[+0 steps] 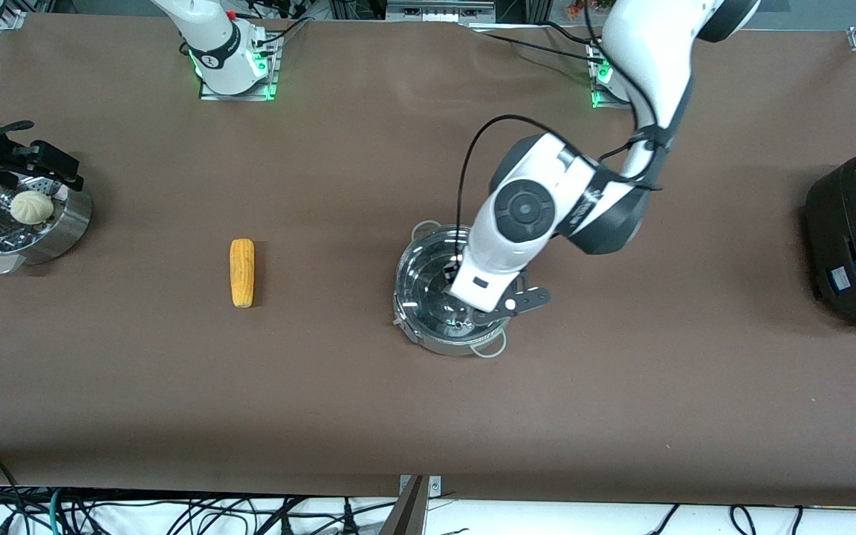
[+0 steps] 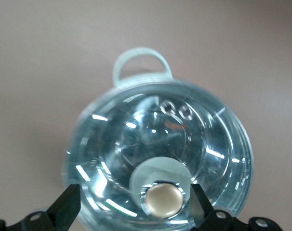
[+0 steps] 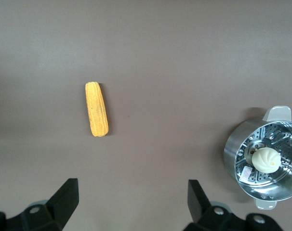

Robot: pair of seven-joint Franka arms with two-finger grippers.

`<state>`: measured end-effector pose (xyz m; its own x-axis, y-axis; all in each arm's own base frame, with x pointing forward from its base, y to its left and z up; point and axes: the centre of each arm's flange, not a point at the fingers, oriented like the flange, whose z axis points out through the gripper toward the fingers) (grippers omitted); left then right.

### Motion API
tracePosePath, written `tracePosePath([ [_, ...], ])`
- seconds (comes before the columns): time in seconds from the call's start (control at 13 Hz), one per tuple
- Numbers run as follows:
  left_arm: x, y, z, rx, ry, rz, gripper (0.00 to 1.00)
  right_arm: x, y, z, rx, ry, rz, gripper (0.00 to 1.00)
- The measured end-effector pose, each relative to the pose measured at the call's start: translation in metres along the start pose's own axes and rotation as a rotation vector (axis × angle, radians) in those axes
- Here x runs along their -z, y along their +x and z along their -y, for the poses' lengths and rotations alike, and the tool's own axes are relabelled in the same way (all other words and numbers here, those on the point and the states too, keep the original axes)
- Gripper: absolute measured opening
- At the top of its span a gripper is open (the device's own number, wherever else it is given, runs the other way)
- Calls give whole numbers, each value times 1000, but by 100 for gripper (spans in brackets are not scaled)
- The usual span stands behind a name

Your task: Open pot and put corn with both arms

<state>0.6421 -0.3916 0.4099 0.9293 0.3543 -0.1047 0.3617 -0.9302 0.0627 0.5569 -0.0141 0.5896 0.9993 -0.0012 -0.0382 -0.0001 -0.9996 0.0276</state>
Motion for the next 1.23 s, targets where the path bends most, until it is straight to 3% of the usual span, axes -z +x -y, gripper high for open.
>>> tracePosePath([
  [0.23, 63, 24, 54, 44, 24, 2, 100, 0, 0, 0, 0, 0, 0, 100],
  [0.62, 157, 57, 196, -106, 81, 61, 100, 0, 0, 0, 0, 0, 1, 100],
  [1.0, 188, 54, 338, -190, 101, 44, 100, 0, 0, 0, 0, 0, 1, 100],
  [1.23, 185, 48, 369, -185, 106, 39, 100, 0, 0, 0, 0, 0, 1, 100],
])
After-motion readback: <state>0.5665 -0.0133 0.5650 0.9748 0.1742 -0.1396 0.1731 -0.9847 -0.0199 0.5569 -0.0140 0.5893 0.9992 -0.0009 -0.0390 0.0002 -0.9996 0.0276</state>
